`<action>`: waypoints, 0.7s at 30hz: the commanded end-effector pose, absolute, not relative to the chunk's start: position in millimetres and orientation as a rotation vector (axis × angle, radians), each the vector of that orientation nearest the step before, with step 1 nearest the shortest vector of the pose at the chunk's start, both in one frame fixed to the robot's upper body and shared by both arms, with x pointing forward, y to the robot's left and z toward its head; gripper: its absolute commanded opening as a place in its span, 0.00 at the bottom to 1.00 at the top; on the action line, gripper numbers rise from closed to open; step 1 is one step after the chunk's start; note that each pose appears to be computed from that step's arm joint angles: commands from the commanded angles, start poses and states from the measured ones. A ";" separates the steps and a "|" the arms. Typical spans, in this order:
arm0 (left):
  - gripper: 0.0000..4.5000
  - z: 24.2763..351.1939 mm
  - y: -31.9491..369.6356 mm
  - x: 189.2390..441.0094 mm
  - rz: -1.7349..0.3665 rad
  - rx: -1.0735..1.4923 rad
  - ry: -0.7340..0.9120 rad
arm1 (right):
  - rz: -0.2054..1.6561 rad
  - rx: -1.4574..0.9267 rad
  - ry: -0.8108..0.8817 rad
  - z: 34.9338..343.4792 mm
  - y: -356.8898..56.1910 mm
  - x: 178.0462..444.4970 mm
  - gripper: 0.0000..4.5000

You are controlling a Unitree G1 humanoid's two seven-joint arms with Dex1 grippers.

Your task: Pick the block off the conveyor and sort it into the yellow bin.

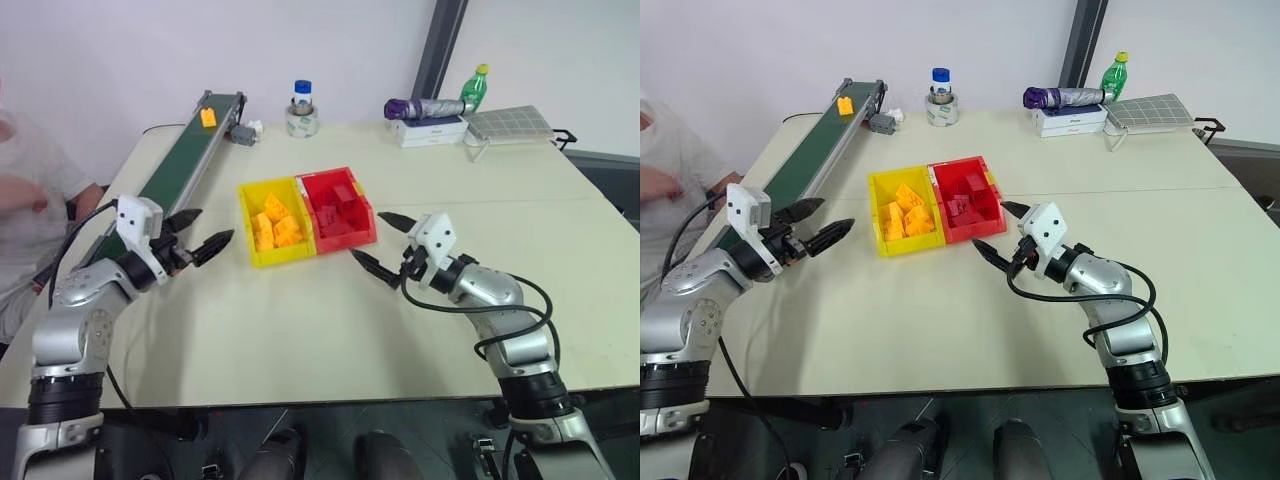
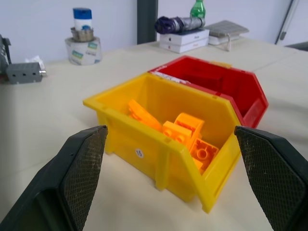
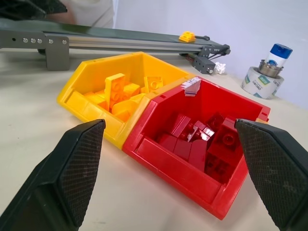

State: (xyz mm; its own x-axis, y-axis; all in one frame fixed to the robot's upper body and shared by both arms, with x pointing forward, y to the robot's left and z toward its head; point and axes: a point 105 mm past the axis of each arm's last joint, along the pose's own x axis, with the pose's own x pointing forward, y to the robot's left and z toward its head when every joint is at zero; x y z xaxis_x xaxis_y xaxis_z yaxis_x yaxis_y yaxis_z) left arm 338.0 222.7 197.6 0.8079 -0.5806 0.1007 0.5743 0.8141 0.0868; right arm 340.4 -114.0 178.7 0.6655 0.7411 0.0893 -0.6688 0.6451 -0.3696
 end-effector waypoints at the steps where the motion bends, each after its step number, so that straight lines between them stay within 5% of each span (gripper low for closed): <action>1: 0.99 209.5 235.8 328.5 -0.583 0.036 -0.181 | 0.821 -0.329 -0.289 189.1 -110.5 338.6 1.00; 21: 0.99 192.3 320.3 294.0 -0.026 0.103 -0.277 | 0.869 -0.293 -0.287 188.5 -104.6 337.6 1.00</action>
